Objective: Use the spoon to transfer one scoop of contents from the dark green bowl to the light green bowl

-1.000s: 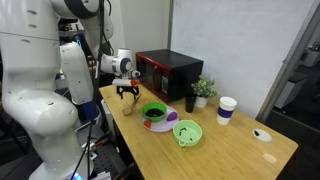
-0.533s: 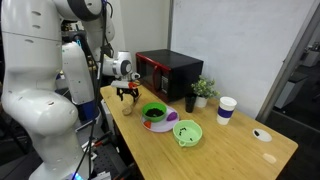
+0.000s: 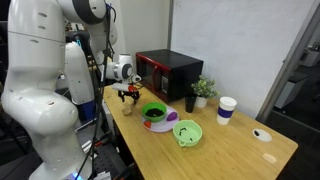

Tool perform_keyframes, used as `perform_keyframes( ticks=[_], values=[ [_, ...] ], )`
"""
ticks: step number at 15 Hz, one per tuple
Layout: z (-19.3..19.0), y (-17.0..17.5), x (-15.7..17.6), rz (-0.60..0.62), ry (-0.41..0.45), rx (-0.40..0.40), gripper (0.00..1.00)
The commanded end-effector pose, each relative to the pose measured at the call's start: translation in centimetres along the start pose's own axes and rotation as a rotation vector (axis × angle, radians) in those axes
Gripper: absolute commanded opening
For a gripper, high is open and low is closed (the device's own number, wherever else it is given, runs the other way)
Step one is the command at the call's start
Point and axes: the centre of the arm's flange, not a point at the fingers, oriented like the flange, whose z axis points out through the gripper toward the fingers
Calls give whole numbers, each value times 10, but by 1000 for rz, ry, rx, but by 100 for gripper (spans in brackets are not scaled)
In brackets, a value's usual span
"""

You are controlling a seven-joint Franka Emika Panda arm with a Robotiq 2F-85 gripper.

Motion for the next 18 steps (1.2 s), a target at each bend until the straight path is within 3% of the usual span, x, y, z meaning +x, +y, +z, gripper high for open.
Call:
perform_keyframes(
  ticks=[1, 14, 15, 16, 18],
  values=[
    [13, 1, 6, 15, 20, -13, 100],
    [24, 3, 24, 11, 46, -22, 100],
    [25, 2, 25, 10, 46, -20, 97],
    [25, 2, 25, 9, 47, -17, 74],
    [26, 1, 24, 5, 45, -15, 70]
  ],
)
